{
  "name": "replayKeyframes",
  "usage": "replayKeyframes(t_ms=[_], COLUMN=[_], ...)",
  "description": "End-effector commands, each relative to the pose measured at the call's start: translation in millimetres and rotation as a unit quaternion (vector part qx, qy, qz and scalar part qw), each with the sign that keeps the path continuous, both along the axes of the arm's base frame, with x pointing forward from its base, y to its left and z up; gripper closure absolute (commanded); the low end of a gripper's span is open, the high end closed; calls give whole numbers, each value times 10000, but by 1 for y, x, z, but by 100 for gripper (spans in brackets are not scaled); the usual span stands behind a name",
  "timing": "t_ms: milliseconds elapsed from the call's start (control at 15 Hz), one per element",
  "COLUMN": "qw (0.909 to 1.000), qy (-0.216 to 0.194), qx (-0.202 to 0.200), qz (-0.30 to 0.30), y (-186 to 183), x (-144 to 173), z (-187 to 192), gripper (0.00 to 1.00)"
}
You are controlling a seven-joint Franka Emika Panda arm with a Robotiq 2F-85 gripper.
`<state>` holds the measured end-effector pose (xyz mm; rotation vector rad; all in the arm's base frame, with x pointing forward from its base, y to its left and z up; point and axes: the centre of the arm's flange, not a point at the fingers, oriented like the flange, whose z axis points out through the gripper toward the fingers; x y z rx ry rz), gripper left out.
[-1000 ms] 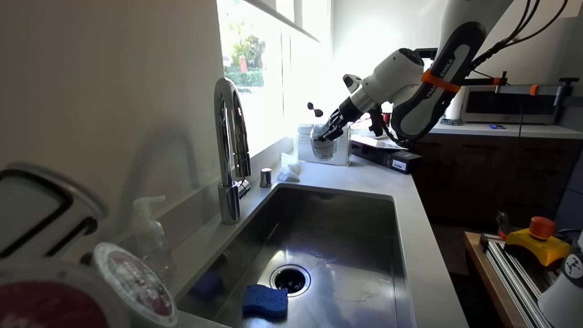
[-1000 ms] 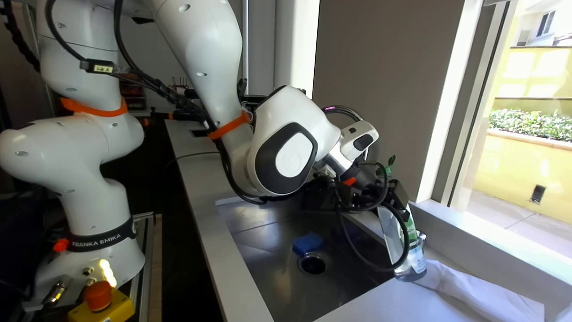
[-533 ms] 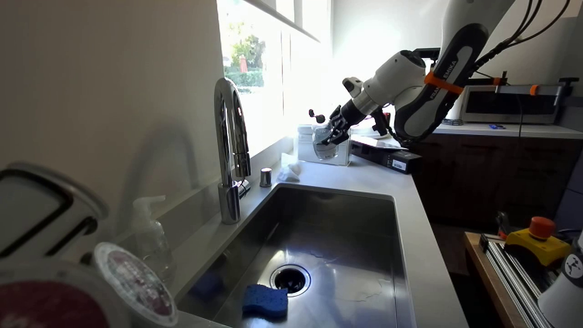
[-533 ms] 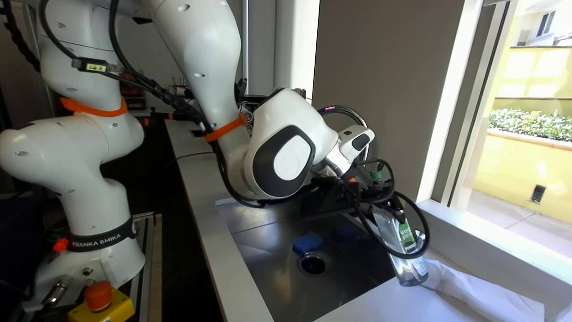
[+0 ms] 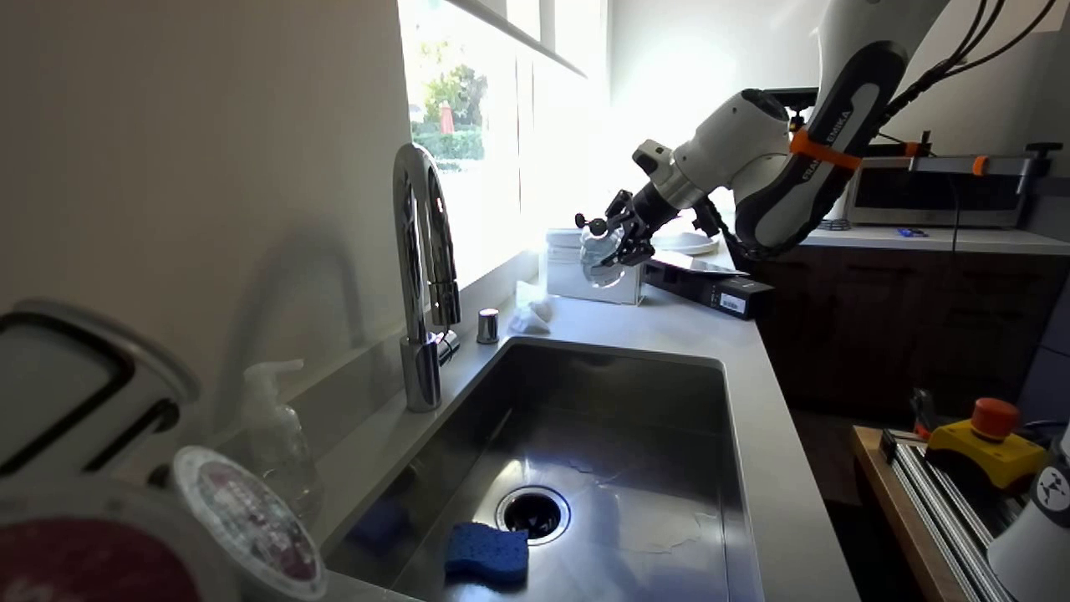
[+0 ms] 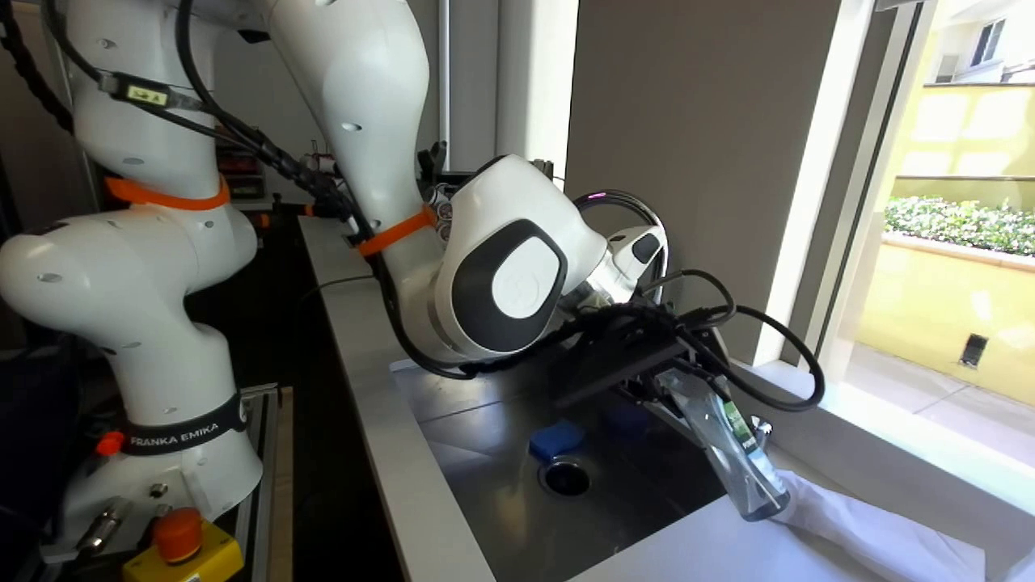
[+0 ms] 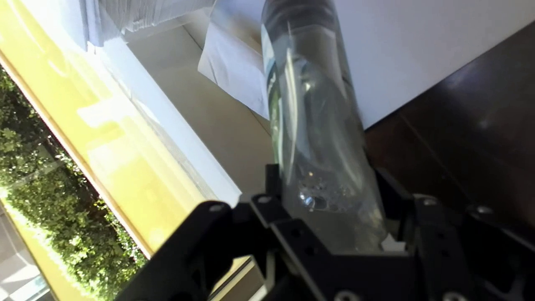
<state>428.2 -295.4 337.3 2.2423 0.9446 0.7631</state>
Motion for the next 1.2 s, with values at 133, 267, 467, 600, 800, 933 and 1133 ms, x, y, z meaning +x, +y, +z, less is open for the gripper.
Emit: replayKeyframes(t_ms=[133, 267, 467, 600, 800, 933, 1133], qw=[9948, 9913, 9844, 9799, 9705, 9613, 9491], qy=[185, 239, 358, 456, 795, 1065, 1327], qx=[-739, -940, -1235, -1427, -1766, -2060, -2376], qz=[674, 888, 1198, 1321, 1438, 1487, 1586], y=[14, 18, 23, 26, 29, 31, 35], x=[-6, -6, -5, -3, -1, 1, 5], z=[19, 24, 29, 32, 32, 30, 30], gripper=[68, 68, 68, 68, 68, 68, 68])
